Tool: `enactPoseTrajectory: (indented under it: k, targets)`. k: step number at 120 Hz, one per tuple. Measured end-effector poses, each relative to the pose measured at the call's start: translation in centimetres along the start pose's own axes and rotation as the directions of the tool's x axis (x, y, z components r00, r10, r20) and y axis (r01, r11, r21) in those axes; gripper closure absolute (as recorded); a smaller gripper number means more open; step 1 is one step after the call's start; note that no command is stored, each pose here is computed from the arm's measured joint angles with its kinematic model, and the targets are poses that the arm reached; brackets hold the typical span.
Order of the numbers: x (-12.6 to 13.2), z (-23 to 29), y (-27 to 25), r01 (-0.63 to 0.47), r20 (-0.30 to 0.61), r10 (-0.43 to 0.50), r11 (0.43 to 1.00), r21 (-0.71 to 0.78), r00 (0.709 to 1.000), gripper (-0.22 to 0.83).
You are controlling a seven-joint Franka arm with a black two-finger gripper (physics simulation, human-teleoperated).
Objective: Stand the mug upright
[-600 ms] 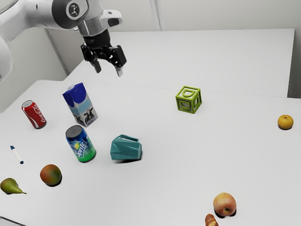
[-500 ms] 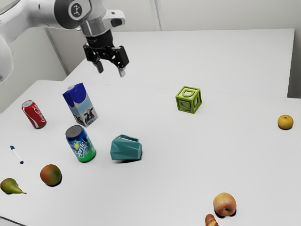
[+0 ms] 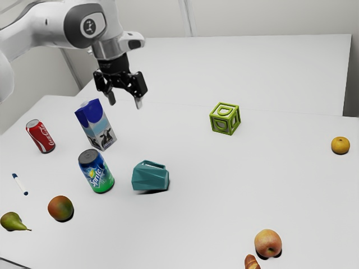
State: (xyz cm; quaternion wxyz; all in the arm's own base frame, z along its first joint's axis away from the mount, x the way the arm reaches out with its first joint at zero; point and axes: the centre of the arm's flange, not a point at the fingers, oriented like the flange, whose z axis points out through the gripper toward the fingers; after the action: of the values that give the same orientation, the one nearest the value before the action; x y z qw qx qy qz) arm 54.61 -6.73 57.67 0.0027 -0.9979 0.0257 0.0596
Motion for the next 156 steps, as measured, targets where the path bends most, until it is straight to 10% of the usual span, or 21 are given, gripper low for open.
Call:
enactPoseTrajectory:
  k: [70,156]
  targets:
    - [-2.3,15.9,-6.6,0.072,0.020,-0.069,0.957,-0.279,0.997,0.00]
    - [-1.2,22.6,-9.5,0.026,-0.061,-0.052,0.933,-0.358,0.997,0.00]
